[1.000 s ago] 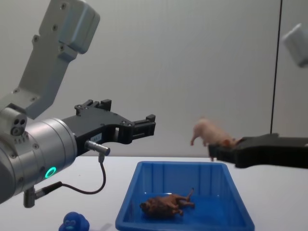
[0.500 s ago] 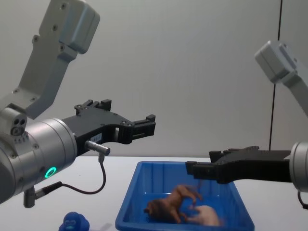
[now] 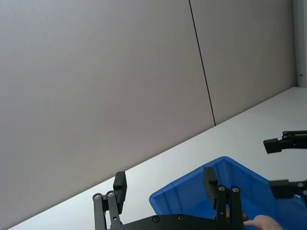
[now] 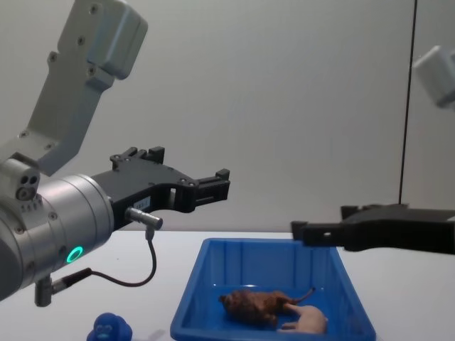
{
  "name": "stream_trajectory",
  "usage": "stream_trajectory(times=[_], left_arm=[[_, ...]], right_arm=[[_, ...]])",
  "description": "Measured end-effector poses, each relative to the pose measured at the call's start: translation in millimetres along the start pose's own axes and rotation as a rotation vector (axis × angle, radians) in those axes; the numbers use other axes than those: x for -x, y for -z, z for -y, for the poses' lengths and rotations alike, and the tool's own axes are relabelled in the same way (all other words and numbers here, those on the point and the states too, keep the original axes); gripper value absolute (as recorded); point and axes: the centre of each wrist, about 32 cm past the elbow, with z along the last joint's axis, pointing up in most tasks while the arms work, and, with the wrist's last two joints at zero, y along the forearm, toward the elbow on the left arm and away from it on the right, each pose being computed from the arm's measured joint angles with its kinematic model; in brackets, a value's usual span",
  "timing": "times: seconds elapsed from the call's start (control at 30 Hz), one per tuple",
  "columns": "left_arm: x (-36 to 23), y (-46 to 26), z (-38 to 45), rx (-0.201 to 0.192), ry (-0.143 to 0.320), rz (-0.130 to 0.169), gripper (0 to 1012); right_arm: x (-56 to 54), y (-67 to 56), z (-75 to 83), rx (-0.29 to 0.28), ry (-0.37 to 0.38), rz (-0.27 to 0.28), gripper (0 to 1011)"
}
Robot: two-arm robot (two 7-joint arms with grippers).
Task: Pick up the two dolls from the table and place them into the box.
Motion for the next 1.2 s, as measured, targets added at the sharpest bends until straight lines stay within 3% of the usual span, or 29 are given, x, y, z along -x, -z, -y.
stream_trajectory(times=[0.5, 0.83, 1.0, 1.2], left_arm=[[0.0, 0.0, 0.0, 0.000, 0.000, 0.000, 1002], [0.0, -0.2, -1.4, -0.005, -0.001, 0.004, 1002], [-0.7, -1.1, -5.6, -0.018, -0.013, 0.013, 1002], [-2.4, -2.0, -17.0, -0.051, -0.043, 0.024, 1002]], right_arm=[[-27.3, 8.3, 25.0, -0.030, 0.060, -0.007, 1001], [-34.9, 11.9, 31.8, -0.034, 0.075, -0.002, 1000], [-37.2, 12.9, 34.0, -0.035, 0.080, 0.000, 1001], [-39.2, 13.6, 35.8, -0.037, 0.083, 0.002, 1001]])
